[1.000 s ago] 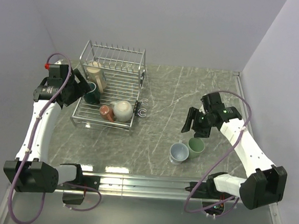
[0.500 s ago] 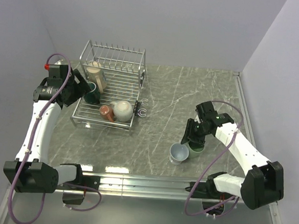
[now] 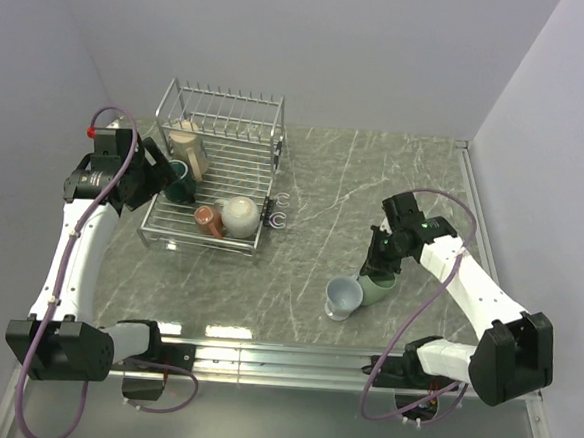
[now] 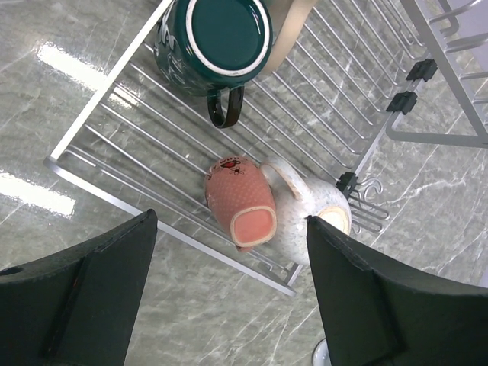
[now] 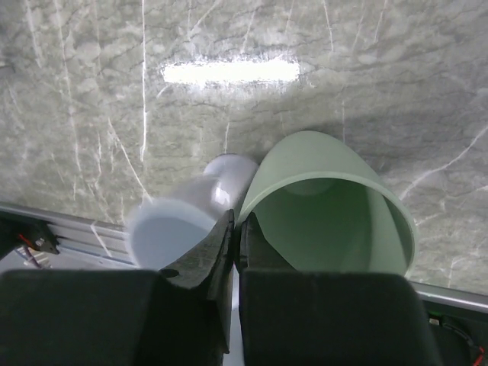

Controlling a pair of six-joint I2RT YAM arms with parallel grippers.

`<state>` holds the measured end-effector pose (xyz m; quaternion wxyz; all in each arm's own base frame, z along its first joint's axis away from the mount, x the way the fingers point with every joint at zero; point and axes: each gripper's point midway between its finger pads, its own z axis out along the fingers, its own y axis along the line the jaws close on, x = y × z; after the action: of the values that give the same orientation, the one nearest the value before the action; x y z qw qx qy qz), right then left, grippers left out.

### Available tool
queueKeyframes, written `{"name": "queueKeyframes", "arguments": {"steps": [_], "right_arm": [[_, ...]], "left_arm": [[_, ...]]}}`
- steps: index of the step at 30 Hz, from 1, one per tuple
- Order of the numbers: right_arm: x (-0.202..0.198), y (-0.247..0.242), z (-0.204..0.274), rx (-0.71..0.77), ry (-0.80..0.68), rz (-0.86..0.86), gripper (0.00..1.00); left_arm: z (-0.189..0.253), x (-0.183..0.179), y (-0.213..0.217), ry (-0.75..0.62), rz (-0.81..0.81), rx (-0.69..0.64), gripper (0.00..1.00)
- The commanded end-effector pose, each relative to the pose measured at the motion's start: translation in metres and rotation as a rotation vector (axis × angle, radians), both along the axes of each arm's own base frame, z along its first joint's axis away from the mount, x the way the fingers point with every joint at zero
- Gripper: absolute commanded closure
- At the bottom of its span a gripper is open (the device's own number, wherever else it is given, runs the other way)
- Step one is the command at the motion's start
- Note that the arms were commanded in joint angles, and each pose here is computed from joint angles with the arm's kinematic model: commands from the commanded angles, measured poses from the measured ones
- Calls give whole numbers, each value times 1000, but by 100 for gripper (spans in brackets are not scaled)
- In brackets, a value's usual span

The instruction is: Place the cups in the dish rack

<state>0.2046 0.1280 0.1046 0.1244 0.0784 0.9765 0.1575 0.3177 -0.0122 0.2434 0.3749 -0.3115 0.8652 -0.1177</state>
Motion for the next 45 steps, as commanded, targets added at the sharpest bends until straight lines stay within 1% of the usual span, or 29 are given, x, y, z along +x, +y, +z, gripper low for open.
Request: {"name": "queueKeyframes", "arguments": {"steps": [1, 9, 12, 14, 15, 16, 17, 18, 19, 20, 21, 22, 23, 24, 25, 26, 27, 28, 29, 30, 31, 32, 33, 34, 40, 41, 43, 44, 45], "right_arm": [[5, -2, 10, -23, -22, 19, 100], [5, -5, 31, -29, -60, 18, 100], [15, -9, 48, -50, -118, 3, 100], [27, -9, 72, -62, -166, 5, 100], [32, -8, 82, -59, -183, 7, 100], [44, -3, 109, -35, -245, 7, 100], [47, 5, 117, -6, -239, 28, 100], [51, 14, 130, 39, -259, 51, 100], [61, 27, 156, 106, -326, 78, 100], [58, 47, 170, 217, -320, 136, 100], [59, 58, 183, 277, -339, 163, 100], [66, 72, 203, 361, -385, 174, 100], [57, 89, 220, 483, -375, 232, 100], [54, 98, 226, 552, -365, 249, 100], [58, 113, 251, 680, -405, 256, 100], [55, 120, 262, 761, -403, 272, 100], [45, 129, 275, 864, -381, 320, 100], [50, 137, 286, 949, -453, 358, 100], [46, 139, 300, 1042, -399, 311, 100], [45, 141, 307, 1093, -395, 315, 100], [45, 143, 316, 1155, -446, 358, 100], [43, 145, 323, 1213, -386, 325, 100], [43, 147, 323, 1239, -368, 324, 100], [44, 150, 332, 1283, -358, 333, 100], [35, 169, 347, 1408, -304, 373, 100], [35, 171, 348, 1416, -301, 369, 100], [31, 179, 346, 1421, -285, 381, 100], [31, 182, 344, 1421, -279, 381, 100], [30, 184, 343, 1421, -272, 381, 100]], "left_arm": [[16, -1, -2, -49, -1, -11, 16], [18, -2, -2, -55, -3, -16, 16], [21, -4, -6, -68, -18, -26, 14], [24, -3, -11, -84, -42, -48, 13], [29, -3, -21, -102, -84, -84, 12], [32, 0, -29, -126, -119, -109, 10], [34, 0, -36, -141, -149, -135, 9], [38, -1, -50, -159, -214, -187, 9], [38, -1, -57, -165, -233, -218, 1], [46, 1, -62, -206, -257, -234, 0], [50, 0, -66, -220, -276, -255, 1], [55, -2, -73, -231, -299, -289, 1], [65, -2, -78, -269, -329, -306, 1], [70, -3, -83, -289, -354, -328, 0], [75, -9, -96, -295, -409, -402, 1], [79, -11, -103, -314, -438, -445, 1], [102, -11, -110, -420, -490, -467, 0], [97, -16, -119, -403, -495, -562, 1], [104, -24, -127, -426, -542, -614, 0], [125, -29, -131, -532, -590, -623, 1], [117, -33, -135, -505, -581, -694, 1], [120, -41, -139, -512, -607, -722, 1], [126, -41, -140, -540, -615, -743, 1], [119, -44, -145, -530, -628, -762, 1], [117, -62, -169, -536, -690, -858, 0], [124, -66, -170, -579, -709, -862, 1], [125, -72, -172, -596, -699, -925, 1], [140, -78, -171, -672, -730, -933, 1], [138, -79, -170, -670, -708, -963, 1]]}}
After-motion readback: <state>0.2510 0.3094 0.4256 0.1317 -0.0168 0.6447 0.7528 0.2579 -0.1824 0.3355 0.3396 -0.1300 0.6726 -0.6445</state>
